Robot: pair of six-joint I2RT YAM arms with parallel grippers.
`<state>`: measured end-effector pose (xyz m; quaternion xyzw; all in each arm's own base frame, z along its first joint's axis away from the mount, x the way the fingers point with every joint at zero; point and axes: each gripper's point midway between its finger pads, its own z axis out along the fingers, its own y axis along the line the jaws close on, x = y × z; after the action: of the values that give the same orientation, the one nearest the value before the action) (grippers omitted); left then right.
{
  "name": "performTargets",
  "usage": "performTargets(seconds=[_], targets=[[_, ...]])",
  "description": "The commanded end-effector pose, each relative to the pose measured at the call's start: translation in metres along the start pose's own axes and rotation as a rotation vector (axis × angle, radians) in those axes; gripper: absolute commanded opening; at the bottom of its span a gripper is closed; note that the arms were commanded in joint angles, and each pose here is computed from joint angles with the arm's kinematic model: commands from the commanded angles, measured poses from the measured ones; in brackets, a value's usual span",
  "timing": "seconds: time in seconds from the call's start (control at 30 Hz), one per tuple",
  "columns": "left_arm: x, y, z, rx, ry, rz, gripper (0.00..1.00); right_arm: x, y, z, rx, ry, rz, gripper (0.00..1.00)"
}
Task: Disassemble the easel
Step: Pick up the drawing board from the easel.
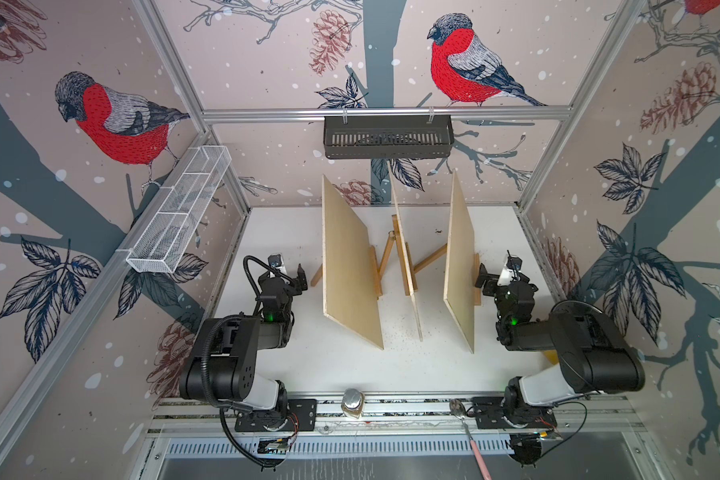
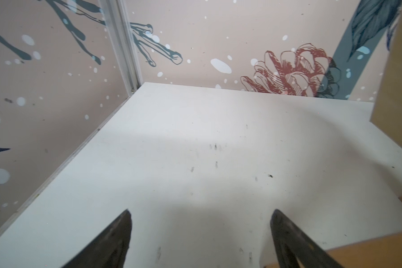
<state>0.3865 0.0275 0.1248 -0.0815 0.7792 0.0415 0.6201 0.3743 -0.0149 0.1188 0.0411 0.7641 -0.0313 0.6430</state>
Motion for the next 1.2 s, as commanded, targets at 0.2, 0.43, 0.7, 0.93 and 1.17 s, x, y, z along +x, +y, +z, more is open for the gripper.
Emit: performTargets(seconds=[0.2, 0.43, 0.7, 0.93, 1.17], targets=[[-0.030, 0.043, -0.006, -0.224, 0.118, -0.181, 0.77, -0.011, -0.006, 0.000, 0.036, -0.029, 0.010, 0.91], [-0.098, 0.021, -0.050, -0.077, 0.046, -0.216, 0.76, -0.047, -0.019, -0.002, 0.104, 0.003, 0.088, 0.90], [-0.212, -0.034, -0.103, 0.218, 0.137, -0.232, 0.52, -0.128, -0.005, -0.033, 0.027, 0.114, 0.192, 0.90], [-0.268, -0.088, -0.141, 0.390, 0.179, -0.200, 0.63, -0.180, 0.037, -0.066, -0.215, 0.124, 0.211, 0.87], [-0.251, -0.103, -0.136, 0.423, 0.325, -0.230, 0.51, -0.182, 0.068, -0.068, -0.304, 0.208, 0.152, 0.86]])
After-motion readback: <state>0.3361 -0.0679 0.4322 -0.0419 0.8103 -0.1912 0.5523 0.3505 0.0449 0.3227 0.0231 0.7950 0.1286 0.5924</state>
